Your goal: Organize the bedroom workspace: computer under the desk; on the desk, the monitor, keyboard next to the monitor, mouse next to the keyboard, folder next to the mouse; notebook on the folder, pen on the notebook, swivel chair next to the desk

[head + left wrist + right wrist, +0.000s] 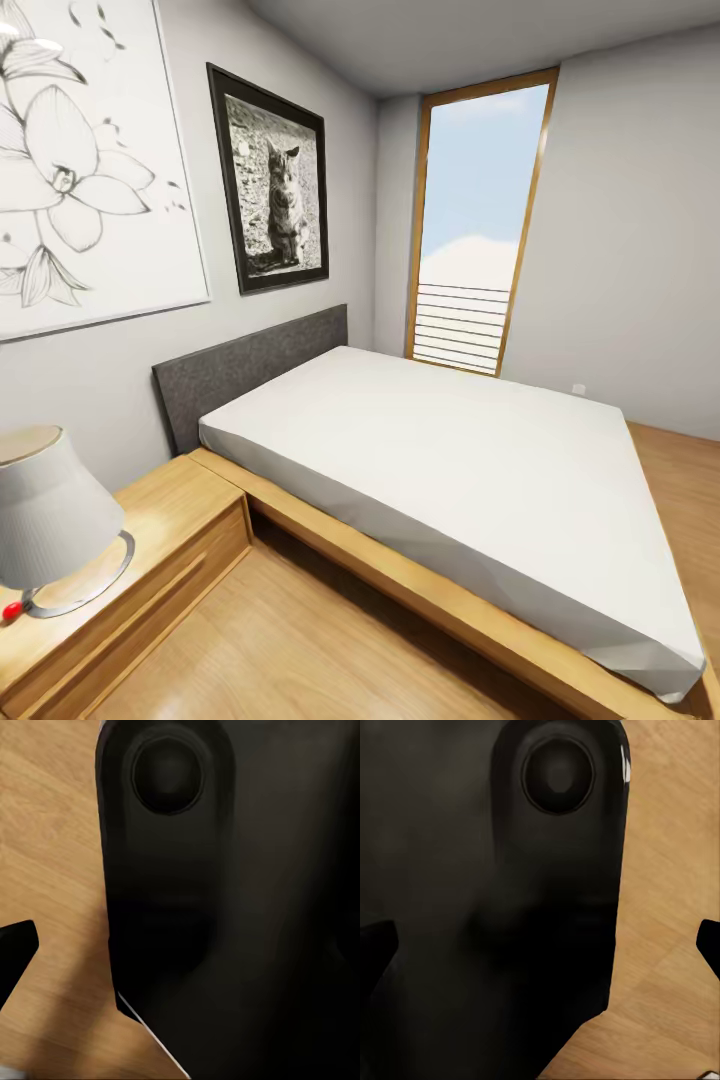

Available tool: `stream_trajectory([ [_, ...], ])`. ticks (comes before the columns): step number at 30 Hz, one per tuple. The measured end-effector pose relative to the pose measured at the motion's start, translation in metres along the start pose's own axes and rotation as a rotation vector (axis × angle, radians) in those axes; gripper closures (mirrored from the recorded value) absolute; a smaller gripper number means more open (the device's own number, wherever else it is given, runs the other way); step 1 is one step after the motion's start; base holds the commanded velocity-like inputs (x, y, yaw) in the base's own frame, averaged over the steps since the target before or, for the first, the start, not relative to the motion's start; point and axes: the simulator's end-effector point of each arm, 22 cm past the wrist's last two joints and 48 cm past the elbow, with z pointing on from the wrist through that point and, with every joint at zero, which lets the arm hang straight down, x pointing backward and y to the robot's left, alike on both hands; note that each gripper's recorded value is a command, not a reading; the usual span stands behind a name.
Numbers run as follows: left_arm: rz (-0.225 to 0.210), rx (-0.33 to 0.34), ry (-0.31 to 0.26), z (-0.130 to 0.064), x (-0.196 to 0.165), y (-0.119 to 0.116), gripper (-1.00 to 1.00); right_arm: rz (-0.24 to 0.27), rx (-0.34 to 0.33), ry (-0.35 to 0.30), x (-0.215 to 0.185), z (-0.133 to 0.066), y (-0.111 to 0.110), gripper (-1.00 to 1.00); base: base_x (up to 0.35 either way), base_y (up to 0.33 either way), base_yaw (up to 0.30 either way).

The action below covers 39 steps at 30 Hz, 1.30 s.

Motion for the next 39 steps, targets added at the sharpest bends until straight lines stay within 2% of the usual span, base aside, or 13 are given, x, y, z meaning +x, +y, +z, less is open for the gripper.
stream_trajectory([
  [4,-0.022,0.021,-0.064,-0.006,-0.032,-0.017,-1.0,-0.022,-0.031,-0.048,-0.019,-0.006,0.02,-1.0,0.0,0.0,0.0],
  [6,-0.009,0.032,-0.074,-0.01,-0.031,-0.025,-1.0,-0.009,-0.031,-0.047,-0.016,-0.009,0.025,-1.0,0.0,0.0,0.0],
  [11,0.013,0.042,-0.033,-0.018,-0.016,-0.032,-1.0,0.021,-0.017,-0.011,-0.005,-0.017,0.02,-1.0,0.0,0.0,0.0],
  [15,0.014,0.042,-0.018,-0.024,-0.012,-0.032,-1.0,0.018,-0.018,0.005,-0.003,-0.024,0.021,-1.0,0.0,0.0,0.0],
  [24,0.003,0.038,-0.017,-0.038,-0.012,-0.03,-1.0,0.019,-0.016,-0.035,-0.015,-0.038,0.019,-1.0,0.0,0.0,0.0],
  [25,0.002,0.039,-0.017,-0.04,-0.012,-0.03,-1.0,0.02,-0.016,-0.081,-0.025,-0.04,0.019,-1.0,0.0,0.0,0.0],
  [29,0.004,0.038,-0.029,-0.046,-0.015,-0.03,-1.0,0.022,-0.016,-0.181,-0.046,-0.049,0.019,-1.0,0.0,0.0,0.0],
  [30,0.005,0.037,-0.07,-0.048,-0.031,-0.029,-1.0,0.023,-0.016,-0.24,-0.059,-0.053,0.019,-1.0,0.0,0.0,0.0],
  [36,0.004,0.037,-0.109,-0.059,-0.044,-0.029,-1.0,0.024,-0.016,-0.305,-0.073,-0.066,0.02,-1.0,0.0,0.0,0.0],
  [39,0.003,0.034,-0.156,-0.064,-0.055,-0.028,-1.0,0.027,-0.016,-0.391,-0.103,-0.078,0.02,-1.0,0.0,0.0,0.0],
])
